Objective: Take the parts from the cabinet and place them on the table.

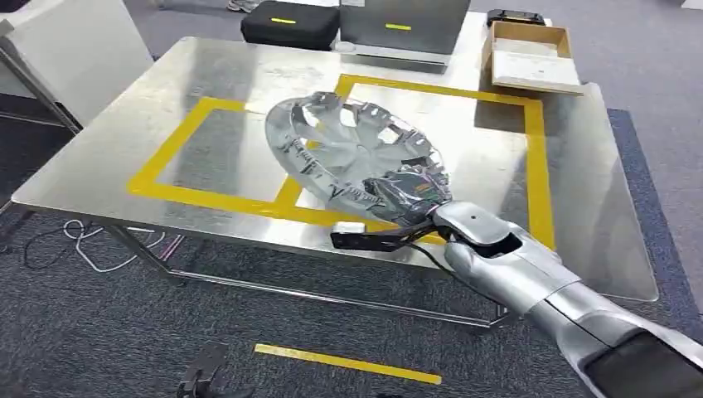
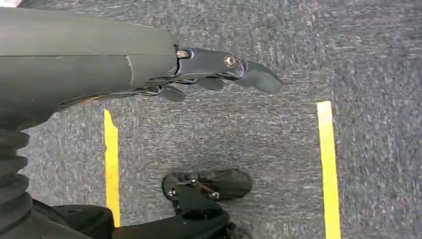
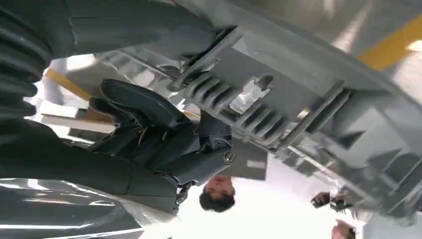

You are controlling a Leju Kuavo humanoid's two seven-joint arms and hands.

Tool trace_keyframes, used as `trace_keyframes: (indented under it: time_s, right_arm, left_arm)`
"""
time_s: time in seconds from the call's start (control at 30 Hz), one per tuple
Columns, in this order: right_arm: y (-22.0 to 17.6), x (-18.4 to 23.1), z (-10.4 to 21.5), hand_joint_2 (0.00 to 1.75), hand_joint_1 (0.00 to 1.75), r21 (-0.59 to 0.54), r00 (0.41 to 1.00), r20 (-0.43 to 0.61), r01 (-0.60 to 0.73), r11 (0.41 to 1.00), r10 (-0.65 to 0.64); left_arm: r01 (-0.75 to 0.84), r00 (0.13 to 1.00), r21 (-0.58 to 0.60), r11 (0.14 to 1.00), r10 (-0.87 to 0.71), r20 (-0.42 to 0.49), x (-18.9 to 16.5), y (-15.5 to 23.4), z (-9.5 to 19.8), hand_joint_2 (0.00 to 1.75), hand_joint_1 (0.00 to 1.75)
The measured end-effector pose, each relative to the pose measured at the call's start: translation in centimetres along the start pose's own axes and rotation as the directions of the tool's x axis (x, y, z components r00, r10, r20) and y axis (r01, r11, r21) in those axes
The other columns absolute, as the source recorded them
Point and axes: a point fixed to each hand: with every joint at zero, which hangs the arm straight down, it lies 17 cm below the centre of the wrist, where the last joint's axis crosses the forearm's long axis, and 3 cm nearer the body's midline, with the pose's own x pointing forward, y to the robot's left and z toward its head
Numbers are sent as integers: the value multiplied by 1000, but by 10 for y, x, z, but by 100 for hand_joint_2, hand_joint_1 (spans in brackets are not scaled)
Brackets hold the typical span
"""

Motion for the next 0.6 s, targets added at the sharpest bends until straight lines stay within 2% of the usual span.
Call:
trace_keyframes:
  time_s: [0.17, 0.3, 0.5, 0.53, 0.6]
  right_arm:
    - [9, -11, 1, 175, 175, 17, 999, -35, 4, 1000, -4]
    - [21, -32, 6, 175, 175, 45, 994, -113, 14, 999, -9]
    - [72, -53, 26, 175, 175, 150, 981, -191, 49, 988, -19]
    - [77, -55, 28, 0, 0, 158, 980, -195, 62, 986, -30]
    - [80, -57, 30, 0, 0, 159, 978, -201, 92, 983, -59]
  left_arm:
    - [-9, 1000, 0, 1000, 9, -1, 0, -3, 1, 175, 0]
    - [-9, 1000, 5, 1000, 9, -2, -1, -2, 1, 175, 0]
    - [-30, 1000, -29, 999, 30, -1, -5, -4, 3, 175, 0]
    - [-33, 999, -35, 999, 33, 3, -3, -4, 3, 175, 0]
    - [-42, 999, -43, 998, 42, 7, -2, -4, 3, 175, 0]
